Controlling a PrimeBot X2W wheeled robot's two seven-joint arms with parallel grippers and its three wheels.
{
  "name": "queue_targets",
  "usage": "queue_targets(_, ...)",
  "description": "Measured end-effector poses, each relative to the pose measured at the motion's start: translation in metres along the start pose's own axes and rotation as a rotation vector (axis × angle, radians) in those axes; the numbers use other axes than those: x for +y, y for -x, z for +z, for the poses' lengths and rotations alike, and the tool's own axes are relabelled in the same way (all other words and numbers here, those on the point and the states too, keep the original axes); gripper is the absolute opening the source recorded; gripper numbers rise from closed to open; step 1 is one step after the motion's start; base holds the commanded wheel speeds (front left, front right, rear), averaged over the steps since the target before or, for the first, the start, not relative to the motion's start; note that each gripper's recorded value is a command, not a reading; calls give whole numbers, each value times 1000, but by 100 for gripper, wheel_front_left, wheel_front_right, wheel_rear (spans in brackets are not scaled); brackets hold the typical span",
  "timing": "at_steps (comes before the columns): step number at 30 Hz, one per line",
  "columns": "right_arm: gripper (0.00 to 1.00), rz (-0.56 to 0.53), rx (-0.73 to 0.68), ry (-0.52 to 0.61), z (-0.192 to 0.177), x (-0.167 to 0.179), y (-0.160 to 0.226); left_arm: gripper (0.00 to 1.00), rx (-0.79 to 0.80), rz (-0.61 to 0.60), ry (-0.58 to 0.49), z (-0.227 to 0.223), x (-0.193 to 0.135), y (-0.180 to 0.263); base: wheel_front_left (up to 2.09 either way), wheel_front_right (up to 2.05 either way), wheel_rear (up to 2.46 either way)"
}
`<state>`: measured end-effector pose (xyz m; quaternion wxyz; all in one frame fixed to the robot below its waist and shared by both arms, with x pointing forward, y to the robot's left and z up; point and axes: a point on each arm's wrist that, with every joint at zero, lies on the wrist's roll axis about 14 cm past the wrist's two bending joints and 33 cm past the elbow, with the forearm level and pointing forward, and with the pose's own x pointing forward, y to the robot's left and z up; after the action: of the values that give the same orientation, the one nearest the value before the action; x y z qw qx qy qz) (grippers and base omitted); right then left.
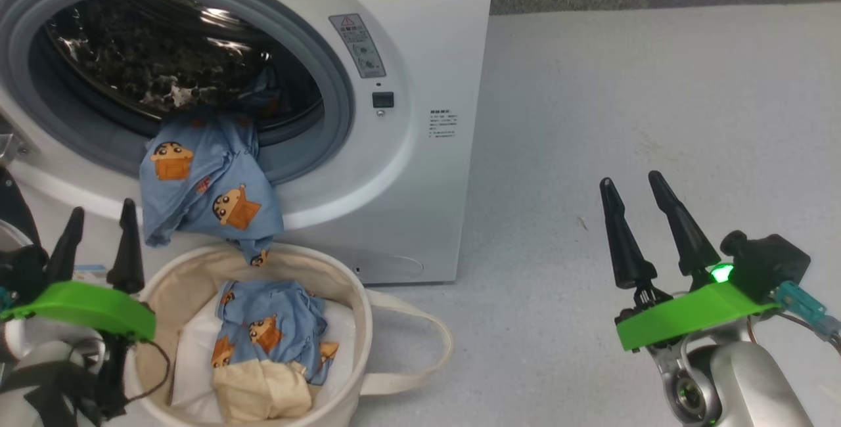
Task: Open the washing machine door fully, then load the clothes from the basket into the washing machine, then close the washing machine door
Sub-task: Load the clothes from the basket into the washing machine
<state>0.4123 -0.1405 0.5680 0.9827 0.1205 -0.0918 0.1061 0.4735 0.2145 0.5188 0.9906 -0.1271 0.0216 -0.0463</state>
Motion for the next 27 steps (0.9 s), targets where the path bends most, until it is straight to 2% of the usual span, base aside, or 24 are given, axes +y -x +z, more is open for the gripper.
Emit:
queue_targets(4,100,11,-16,-4,7,3,2,100,-65,-20,28,13,-12,14,0,0,0)
queue_targets(9,100,20,-33,-4,15,5,4,100,-85,-42,46,7,-25,39,0,0,0)
queue_targets(17,100,17,-25,-22,14,6,16,100,-80,-36,17,-5,-32,69,0,0,0)
queue_targets(27,100,-9,-18,-28,12,-1,25,100,-91,-14,-51,-4,-28,77,0,0,0)
